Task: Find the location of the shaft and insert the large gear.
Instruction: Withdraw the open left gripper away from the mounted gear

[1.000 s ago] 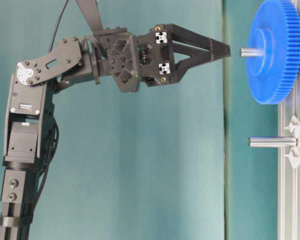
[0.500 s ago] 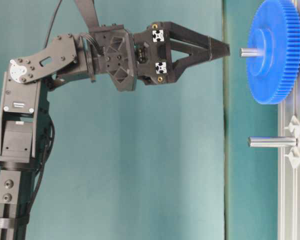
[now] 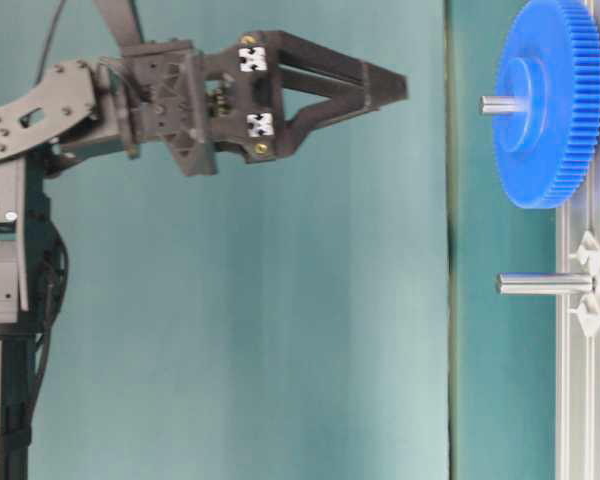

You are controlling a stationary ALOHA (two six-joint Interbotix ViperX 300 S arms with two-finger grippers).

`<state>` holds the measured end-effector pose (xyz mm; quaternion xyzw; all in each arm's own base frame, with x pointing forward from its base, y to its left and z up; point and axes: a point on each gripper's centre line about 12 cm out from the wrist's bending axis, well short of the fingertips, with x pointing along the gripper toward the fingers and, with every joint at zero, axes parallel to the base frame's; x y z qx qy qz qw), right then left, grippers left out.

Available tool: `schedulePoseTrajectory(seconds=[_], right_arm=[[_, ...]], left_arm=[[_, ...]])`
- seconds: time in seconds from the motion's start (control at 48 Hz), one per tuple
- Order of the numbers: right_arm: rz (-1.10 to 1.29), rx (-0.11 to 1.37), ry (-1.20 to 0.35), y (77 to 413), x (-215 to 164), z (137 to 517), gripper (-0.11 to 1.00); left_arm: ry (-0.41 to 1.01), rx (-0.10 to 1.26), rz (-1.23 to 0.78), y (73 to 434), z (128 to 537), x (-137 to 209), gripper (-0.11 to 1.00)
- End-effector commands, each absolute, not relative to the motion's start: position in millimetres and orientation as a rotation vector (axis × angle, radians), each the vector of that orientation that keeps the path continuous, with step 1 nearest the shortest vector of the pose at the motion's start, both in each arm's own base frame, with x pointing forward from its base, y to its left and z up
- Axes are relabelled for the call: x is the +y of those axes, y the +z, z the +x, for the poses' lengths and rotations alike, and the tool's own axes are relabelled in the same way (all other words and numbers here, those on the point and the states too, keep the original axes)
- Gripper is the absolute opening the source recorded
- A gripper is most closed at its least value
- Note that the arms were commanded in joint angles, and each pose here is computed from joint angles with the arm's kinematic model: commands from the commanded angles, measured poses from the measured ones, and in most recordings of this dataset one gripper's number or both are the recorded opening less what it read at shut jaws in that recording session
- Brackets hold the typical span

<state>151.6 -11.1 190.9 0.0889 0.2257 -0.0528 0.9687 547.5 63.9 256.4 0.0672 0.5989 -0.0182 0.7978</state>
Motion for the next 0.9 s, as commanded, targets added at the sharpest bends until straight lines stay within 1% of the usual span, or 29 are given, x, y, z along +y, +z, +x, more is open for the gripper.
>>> schedulePoseTrajectory(seconds=[0.0, 0.271, 0.625, 0.875], right_arm=[[0.19, 0.449, -0.111, 194.3, -11.6, 153.7, 0.0], [0.19, 0.448, -0.111, 194.5, -11.6, 153.6, 0.0], [0.192, 0.449, -0.111, 193.9, -11.5, 153.4, 0.0], [0.192, 0.449, -0.111, 193.9, -11.5, 153.4, 0.0]], left_arm=[[-0.032, 1.233, 0.151, 284.6, 544.5, 62.1, 0.9], [-0.025, 1.218, 0.147, 292.7, 545.4, 62.2, 0.9], [-0.02, 1.249, 0.13, 287.6, 545.0, 62.1, 0.9], [-0.02, 1.246, 0.13, 288.9, 544.9, 62.1, 0.9]])
